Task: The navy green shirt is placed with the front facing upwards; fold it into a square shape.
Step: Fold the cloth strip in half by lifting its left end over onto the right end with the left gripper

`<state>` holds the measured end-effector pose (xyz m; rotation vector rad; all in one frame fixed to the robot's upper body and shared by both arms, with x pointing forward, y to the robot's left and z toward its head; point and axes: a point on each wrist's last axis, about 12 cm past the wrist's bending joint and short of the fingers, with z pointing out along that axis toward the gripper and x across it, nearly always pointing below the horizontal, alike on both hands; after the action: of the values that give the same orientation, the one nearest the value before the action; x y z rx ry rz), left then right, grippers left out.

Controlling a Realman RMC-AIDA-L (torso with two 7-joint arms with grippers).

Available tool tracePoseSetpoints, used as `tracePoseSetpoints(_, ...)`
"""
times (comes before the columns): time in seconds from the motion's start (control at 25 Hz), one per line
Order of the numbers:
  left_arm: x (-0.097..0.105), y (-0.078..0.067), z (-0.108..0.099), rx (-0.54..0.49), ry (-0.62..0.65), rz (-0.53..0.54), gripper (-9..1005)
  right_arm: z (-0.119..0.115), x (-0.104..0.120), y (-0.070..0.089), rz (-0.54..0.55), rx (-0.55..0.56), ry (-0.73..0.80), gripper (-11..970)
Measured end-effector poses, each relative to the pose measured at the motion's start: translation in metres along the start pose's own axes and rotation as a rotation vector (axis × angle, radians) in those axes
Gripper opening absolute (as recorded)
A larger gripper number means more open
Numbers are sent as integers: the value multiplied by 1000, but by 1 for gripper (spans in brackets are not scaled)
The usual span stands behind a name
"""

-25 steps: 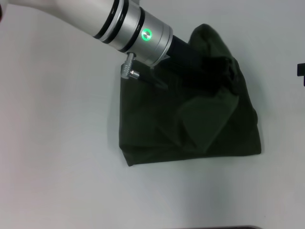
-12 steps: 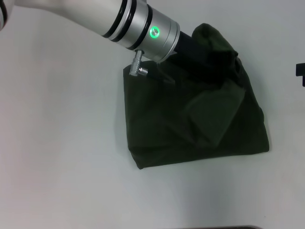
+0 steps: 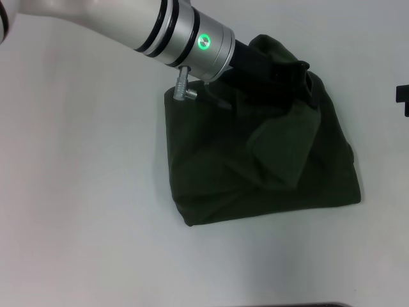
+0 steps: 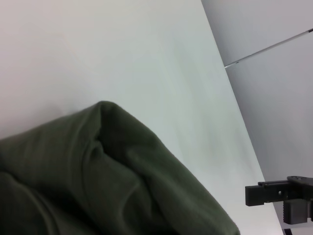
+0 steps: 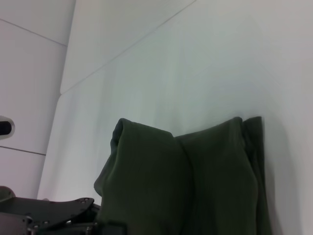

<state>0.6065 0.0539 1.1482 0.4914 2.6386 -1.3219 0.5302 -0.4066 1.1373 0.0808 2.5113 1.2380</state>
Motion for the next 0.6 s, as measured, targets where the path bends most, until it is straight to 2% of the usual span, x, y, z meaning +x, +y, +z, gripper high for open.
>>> tracePoseSetpoints(0.16, -1, -3, 1, -4, 8, 15, 136, 0, 0, 0, 0, 0, 1, 650)
tracePoseSetpoints(0.28, -2, -11, 3, -34, 35, 68, 141, 0, 0, 0, 0, 2, -4, 650)
tracePoseSetpoints(0.48, -11, -32, -3, -116, 65, 176, 149, 1, -1, -1, 0, 6, -5, 650)
tracePoseSetpoints(0.56, -13, -36, -5, -125, 68, 192, 153, 1, -1, -1, 0, 6, -4, 650)
tracePoseSetpoints(0.6, -19, -45, -7, -148, 78, 223, 154, 1, 0, -1, 0, 6, -4, 650)
